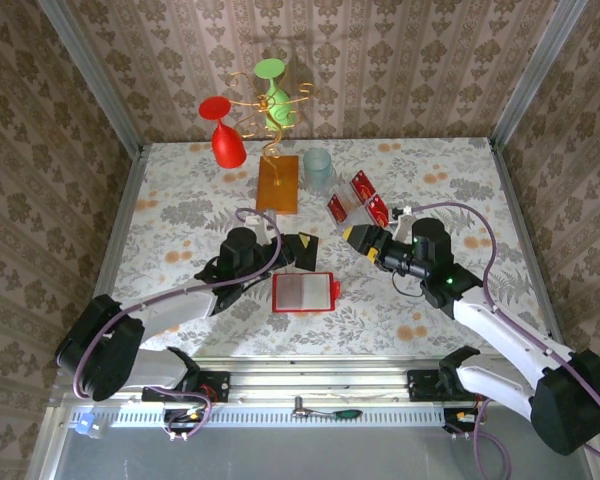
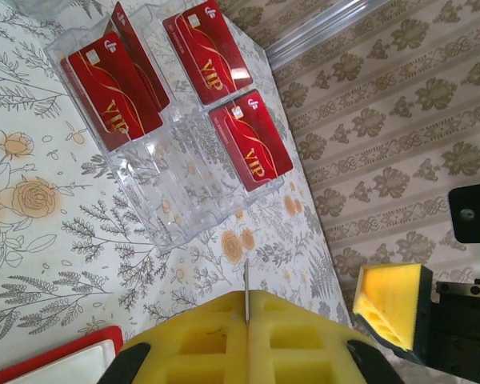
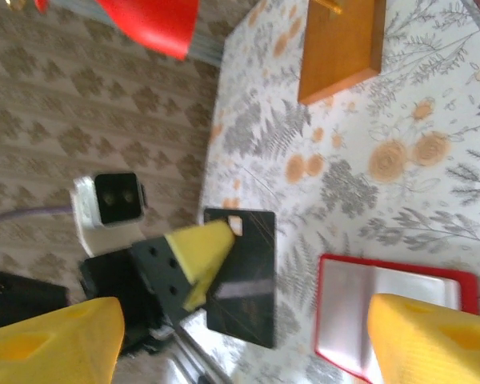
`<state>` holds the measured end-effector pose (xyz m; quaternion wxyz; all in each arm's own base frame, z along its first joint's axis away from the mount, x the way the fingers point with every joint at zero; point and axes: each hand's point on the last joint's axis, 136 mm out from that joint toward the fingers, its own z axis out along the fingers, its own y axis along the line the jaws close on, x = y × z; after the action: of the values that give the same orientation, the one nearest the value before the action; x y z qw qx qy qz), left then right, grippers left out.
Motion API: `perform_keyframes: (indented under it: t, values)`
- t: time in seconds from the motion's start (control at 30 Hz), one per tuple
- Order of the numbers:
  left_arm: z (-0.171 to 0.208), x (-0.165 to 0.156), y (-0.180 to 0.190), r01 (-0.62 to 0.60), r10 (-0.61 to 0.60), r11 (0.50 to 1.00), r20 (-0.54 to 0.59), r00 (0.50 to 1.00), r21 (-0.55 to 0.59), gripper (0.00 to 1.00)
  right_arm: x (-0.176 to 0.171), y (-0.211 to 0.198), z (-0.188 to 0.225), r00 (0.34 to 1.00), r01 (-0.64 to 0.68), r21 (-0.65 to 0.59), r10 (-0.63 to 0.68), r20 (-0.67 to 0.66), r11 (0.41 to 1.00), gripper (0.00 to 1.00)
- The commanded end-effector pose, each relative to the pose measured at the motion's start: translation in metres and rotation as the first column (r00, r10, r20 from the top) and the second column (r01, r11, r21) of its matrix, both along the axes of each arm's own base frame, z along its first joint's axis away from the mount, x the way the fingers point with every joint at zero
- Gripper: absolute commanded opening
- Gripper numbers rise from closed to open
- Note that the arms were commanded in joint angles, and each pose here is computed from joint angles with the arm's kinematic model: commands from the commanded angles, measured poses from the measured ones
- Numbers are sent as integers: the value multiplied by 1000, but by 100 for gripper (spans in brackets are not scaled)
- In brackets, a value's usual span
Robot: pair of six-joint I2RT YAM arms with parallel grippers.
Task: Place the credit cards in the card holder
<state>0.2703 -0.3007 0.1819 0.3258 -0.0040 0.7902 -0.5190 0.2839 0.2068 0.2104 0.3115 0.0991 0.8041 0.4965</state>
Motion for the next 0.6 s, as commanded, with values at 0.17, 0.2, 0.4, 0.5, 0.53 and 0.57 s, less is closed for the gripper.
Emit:
perform_keyframes:
  t: [0.17, 0.2, 0.4, 0.5, 0.53, 0.57]
  values:
    - [6, -9, 3, 34, -32, 999, 38, 999, -27, 0, -12, 40, -20, 976, -215, 48, 216, -7, 975, 57]
    - [8, -9, 4, 24, -23, 999, 39, 999, -45, 0, -10, 45, -22, 976, -218, 58, 219, -2, 974, 57]
    - [22, -5, 11, -40, 45, 987, 31, 999, -158, 0, -2, 67, -19, 969, -247, 132, 246, 26, 960, 51]
    - [29, -4, 14, -64, 70, 975, 23, 997, -213, 0, 0, 79, -17, 964, -265, 157, 263, 33, 951, 48]
    - [32, -4, 14, -68, 75, 971, 22, 997, -228, 0, 2, 82, -14, 963, -270, 169, 267, 43, 948, 47]
    - [33, -4, 15, -72, 78, 968, 18, 997, -239, 0, 2, 84, -8, 961, -277, 181, 271, 58, 944, 46]
